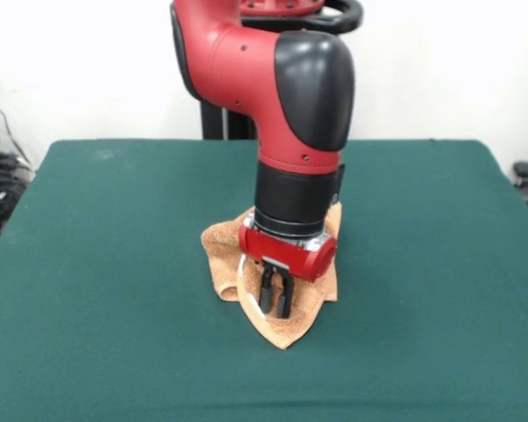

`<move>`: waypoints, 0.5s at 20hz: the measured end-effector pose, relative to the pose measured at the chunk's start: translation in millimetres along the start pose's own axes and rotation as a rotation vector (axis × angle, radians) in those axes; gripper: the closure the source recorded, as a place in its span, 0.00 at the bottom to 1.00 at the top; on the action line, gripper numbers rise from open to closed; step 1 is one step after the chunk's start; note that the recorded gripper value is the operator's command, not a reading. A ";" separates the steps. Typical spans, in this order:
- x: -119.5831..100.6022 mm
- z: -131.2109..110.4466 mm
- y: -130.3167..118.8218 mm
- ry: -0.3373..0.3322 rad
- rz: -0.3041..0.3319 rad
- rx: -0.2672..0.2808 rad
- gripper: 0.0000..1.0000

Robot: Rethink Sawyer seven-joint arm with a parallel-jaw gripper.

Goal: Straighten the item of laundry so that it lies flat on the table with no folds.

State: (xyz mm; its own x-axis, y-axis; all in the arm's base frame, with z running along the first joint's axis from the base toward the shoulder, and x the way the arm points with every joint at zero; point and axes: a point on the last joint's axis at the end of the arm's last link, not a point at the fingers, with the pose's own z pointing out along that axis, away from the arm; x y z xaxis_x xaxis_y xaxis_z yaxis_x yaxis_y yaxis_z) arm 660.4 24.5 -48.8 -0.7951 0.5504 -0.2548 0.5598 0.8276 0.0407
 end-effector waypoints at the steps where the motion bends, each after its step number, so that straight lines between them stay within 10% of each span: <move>1: -2.5 1.0 -1.5 0.004 -0.004 -0.014 1.00; 10: -3.5 1.2 -2.1 0.005 -0.012 -0.023 1.00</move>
State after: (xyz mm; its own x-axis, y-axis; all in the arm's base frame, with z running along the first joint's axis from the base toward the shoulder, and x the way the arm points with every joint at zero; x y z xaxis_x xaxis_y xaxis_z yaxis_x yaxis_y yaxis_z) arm 662.3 20.7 -49.2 -0.8030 0.5410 -0.2502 0.5448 0.8364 0.0602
